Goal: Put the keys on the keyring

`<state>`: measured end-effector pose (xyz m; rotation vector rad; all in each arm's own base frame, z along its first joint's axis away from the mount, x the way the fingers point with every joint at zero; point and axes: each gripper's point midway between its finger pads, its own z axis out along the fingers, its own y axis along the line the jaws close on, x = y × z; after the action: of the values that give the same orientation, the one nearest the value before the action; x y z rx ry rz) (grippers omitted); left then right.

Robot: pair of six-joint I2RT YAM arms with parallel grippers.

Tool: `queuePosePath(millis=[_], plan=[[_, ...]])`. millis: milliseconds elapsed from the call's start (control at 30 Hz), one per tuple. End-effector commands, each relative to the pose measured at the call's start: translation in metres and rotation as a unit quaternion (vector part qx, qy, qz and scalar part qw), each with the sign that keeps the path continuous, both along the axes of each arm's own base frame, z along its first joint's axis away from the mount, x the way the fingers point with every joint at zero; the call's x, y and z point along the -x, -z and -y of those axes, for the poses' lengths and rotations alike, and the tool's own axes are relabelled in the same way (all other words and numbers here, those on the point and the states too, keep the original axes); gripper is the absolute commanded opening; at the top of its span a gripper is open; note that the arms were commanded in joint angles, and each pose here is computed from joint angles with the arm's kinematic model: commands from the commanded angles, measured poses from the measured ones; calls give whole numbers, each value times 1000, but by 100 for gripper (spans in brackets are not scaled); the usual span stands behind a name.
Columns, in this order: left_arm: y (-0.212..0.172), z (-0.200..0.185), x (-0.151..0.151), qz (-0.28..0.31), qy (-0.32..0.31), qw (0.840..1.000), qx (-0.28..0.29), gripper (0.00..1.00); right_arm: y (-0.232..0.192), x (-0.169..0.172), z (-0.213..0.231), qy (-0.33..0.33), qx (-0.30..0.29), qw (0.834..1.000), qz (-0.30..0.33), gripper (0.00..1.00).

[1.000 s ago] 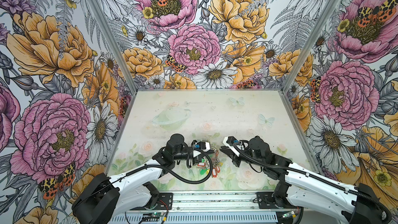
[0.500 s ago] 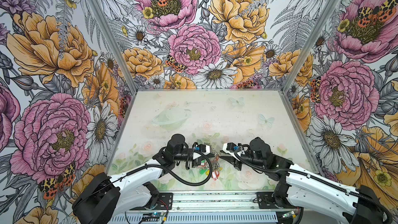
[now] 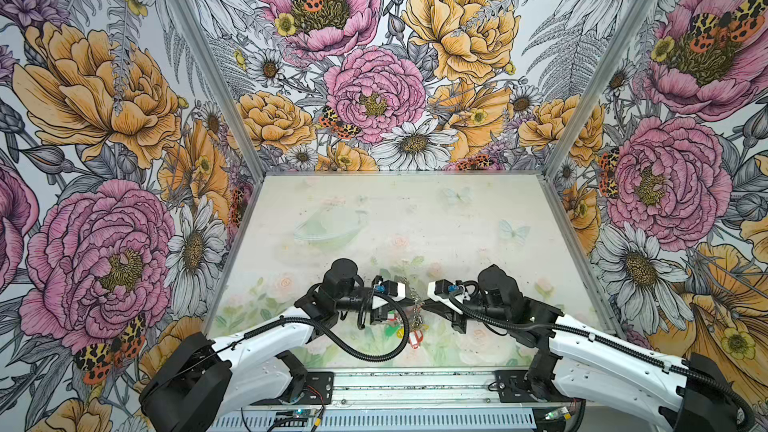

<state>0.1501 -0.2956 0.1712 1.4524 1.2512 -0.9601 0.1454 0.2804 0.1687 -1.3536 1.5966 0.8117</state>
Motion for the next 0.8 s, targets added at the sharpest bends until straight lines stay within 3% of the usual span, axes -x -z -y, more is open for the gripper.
queuePosePath(millis=[0,200,467,767], plan=[[-13,4,3,19,17,1000,17,0,-15,-7,-5,6,-11,1000,7,6],[-14,4,0,24,7,1000,15,0,-23,-25,0,62,-15,998,17,0],[-19,0,-15,47,-43,998,28,0,-51,-33,2,99,-111,989,2,0],[-20,2,-12,41,-33,998,32,0,-60,-50,-4,136,-186,973,-20,0]])
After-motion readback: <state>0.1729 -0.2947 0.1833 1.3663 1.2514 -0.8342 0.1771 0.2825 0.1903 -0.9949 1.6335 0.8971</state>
